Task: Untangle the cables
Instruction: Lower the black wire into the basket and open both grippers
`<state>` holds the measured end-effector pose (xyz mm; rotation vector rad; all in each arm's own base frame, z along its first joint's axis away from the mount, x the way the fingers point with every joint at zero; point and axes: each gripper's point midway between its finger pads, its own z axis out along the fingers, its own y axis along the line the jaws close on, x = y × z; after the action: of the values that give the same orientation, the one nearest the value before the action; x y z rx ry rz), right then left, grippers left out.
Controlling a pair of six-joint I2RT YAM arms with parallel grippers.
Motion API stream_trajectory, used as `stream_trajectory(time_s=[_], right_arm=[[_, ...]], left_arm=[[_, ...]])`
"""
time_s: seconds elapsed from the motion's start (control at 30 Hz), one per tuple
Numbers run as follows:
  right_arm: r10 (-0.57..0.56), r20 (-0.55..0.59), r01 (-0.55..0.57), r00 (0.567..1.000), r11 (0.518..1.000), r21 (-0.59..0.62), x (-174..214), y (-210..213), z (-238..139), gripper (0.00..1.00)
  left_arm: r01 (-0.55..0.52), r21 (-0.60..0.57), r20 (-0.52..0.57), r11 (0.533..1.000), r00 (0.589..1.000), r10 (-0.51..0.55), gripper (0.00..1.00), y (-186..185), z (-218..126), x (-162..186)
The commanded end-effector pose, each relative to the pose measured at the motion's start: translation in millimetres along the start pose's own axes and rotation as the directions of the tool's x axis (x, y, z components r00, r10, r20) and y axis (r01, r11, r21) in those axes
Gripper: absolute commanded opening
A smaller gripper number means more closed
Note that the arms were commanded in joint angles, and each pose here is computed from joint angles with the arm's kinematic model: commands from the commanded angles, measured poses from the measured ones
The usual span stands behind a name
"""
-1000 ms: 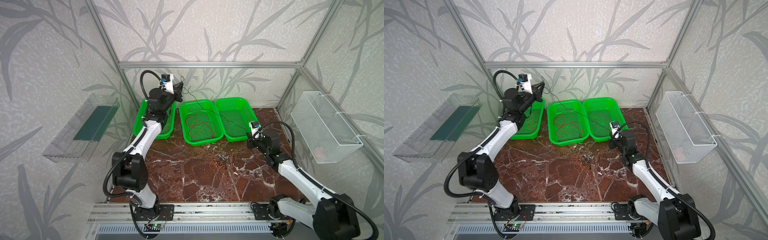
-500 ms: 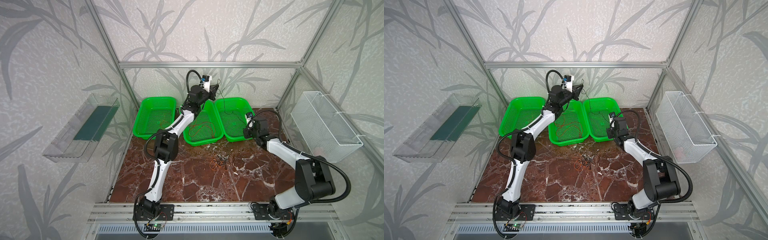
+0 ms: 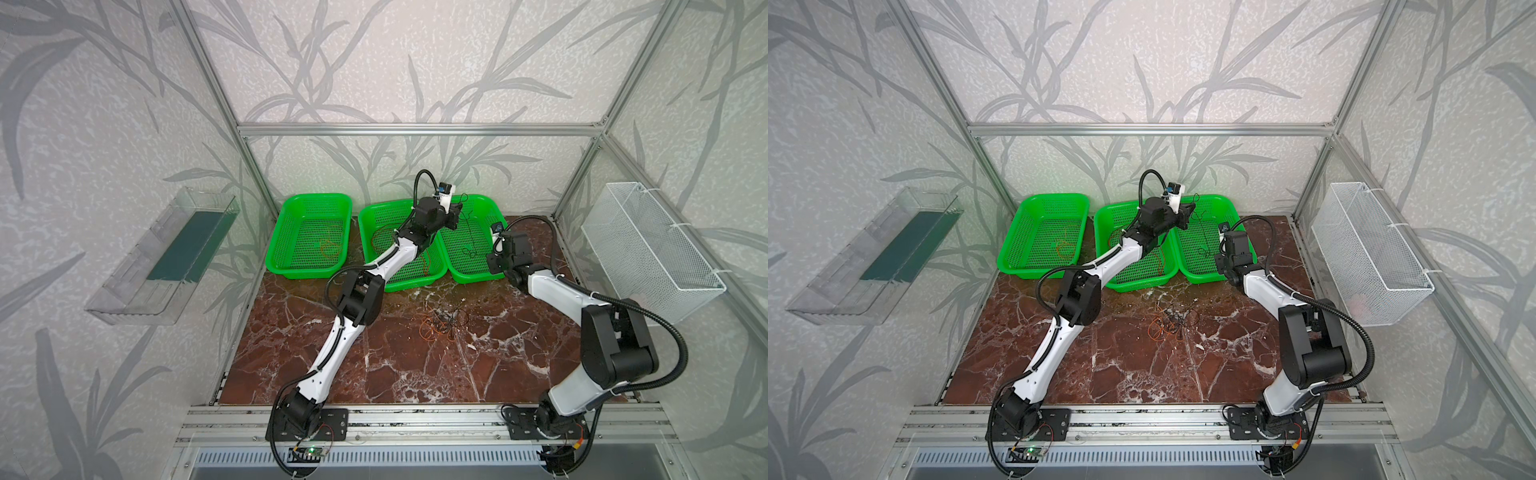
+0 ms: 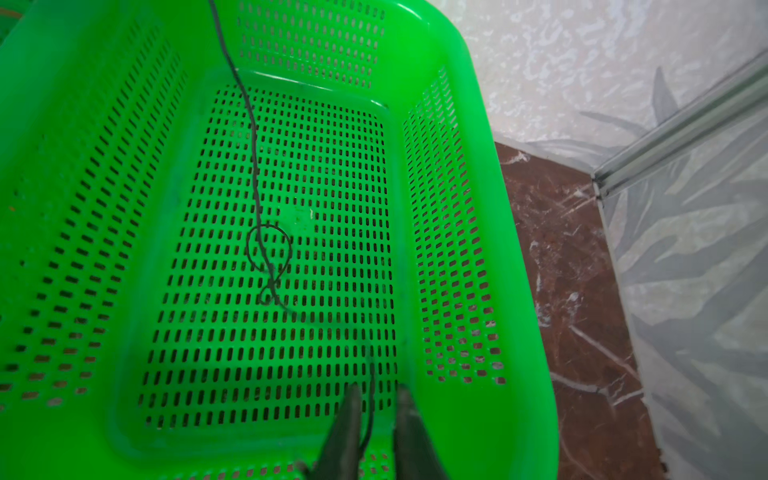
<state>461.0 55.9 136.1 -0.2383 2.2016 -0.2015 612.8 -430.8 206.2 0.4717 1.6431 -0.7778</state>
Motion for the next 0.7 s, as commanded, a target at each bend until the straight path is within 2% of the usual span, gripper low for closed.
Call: stream_trajectory(time_s=[0.0, 0.07, 0.1, 0.23, 0.33, 0.53, 0.63, 0.67], right_arm=[[0.009, -0.011, -0.009, 1.0, 0.999, 0.038, -3, -9, 0, 0.43], [0.013, -0.013, -0.012, 1.0, 0.999, 0.046, -4, -10, -2, 0.52], [0.018, -0.013, -0.017, 1.0, 0.998, 0.056, -4, -13, -4, 0.55], [0.037, 0.017, -0.039, 0.999, 0.997, 0.069, -11, -19, -19, 0.63], [0.045, 0.041, -0.048, 0.998, 0.996, 0.076, -17, -23, -31, 0.66], [0.076, 0.069, -0.081, 0.995, 0.994, 0.071, -23, -28, -57, 0.72], [0.102, 0.093, -0.107, 0.99, 0.993, 0.052, -21, -29, -73, 0.73], [0.104, 0.106, -0.109, 0.989, 0.993, 0.046, -20, -28, -78, 0.73]], left_arm=[[-0.027, -0.066, 0.012, 0.997, 1.0, 0.028, 0.0, 11, -1, -10], [-0.023, -0.067, -0.005, 0.997, 1.0, 0.023, 0.0, 11, 0, -4], [-0.021, -0.067, -0.017, 0.998, 1.0, 0.02, 0.04, 11, 1, 1], [-0.033, -0.054, -0.042, 0.998, 0.999, 0.03, 0.39, 1, 1, 2], [-0.04, -0.051, -0.048, 0.998, 0.998, 0.037, 0.59, -5, -2, -5], [-0.048, -0.041, -0.054, 0.998, 0.997, 0.046, 0.9, -18, -17, -29], [-0.062, -0.024, -0.019, 0.998, 0.998, 0.061, 0.99, -30, -32, -51], [-0.068, -0.02, -0.011, 0.998, 0.998, 0.067, 0.99, -34, -37, -58]])
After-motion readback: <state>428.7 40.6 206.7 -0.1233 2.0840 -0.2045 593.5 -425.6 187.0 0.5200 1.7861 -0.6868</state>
